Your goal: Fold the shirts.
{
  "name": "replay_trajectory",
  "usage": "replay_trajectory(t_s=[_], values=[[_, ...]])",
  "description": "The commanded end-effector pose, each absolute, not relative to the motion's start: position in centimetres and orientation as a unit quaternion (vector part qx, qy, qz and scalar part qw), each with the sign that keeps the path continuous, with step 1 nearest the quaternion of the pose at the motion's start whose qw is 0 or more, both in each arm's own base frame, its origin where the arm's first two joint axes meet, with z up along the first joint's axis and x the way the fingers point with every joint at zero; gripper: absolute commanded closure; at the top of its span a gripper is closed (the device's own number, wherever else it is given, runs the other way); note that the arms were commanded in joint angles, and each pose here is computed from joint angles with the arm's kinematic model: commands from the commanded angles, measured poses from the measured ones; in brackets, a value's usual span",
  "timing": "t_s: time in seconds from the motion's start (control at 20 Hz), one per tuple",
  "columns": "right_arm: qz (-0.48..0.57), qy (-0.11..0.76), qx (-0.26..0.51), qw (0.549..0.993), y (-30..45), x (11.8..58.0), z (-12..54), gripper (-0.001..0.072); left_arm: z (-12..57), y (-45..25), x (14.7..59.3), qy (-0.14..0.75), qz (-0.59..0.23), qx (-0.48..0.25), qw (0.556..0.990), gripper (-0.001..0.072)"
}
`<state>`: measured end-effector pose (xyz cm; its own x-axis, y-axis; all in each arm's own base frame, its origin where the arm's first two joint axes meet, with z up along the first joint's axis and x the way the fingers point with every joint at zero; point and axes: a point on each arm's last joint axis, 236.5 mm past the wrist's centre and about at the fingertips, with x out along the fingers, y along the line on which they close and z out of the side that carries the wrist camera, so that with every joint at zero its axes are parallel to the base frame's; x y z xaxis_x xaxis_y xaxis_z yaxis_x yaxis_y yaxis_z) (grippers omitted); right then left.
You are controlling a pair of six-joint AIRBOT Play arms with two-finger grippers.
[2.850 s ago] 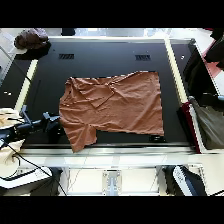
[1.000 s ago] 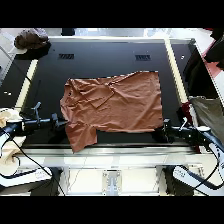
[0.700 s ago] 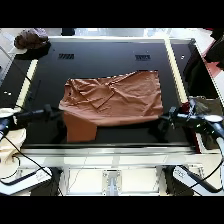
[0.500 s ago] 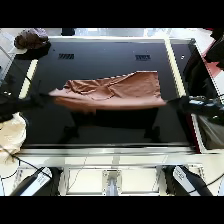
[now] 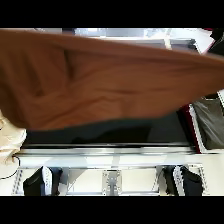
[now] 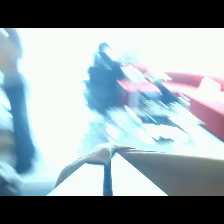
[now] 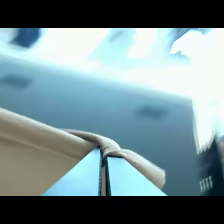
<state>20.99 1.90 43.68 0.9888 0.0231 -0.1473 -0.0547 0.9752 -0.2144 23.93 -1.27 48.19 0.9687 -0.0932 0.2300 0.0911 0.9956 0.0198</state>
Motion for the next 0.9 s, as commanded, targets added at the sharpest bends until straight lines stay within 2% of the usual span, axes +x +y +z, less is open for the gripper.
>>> replay_trajectory(t_s=[0.0,0.1,0.25,0.4,0.55,0.6,0.7,0.85], values=[[-0.021,0.03,-0.129,0.991,1.0,19.8,47.6,0.0695,48.3,-1.2,23.5,-0.067,-0.028,0.012,0.997,0.0697],[0.026,0.092,-0.08,0.992,0.6,23.7,44.6,0.0695,44.0,-1.4,26.9,0.025,-0.109,-0.061,0.992,0.0697],[0.146,0.191,0.029,0.97,1.5,30.5,38.1,0.0695,36.1,-1.5,31.2,0.181,-0.206,-0.15,0.95,0.0698],[0.211,0.292,0.12,0.925,1.4,36.2,29.6,0.0695,25.2,-2.6,36.7,0.348,-0.223,-0.115,0.903,0.0698],[0.208,0.421,0.137,0.872,1.4,39.8,17.9,0.0694,13.9,-1.9,43.3,0.462,-0.154,-0.063,0.871,0.0697],[0.196,0.455,0.131,0.858,1.2,41.0,13.9,0.0694,10.9,-1.3,45.8,0.471,-0.125,-0.063,0.871,0.0698],[0.174,0.484,0.129,0.848,1.1,43.9,8.7,0.0694,7.4,-0.3,50.5,0.45,-0.079,-0.109,0.883,0.0697],[0.126,0.443,0.173,0.87,0.8,50.0,5.3,0.0694,6.0,1.5,54.7,0.397,-0.035,-0.142,0.906,0.0697]])
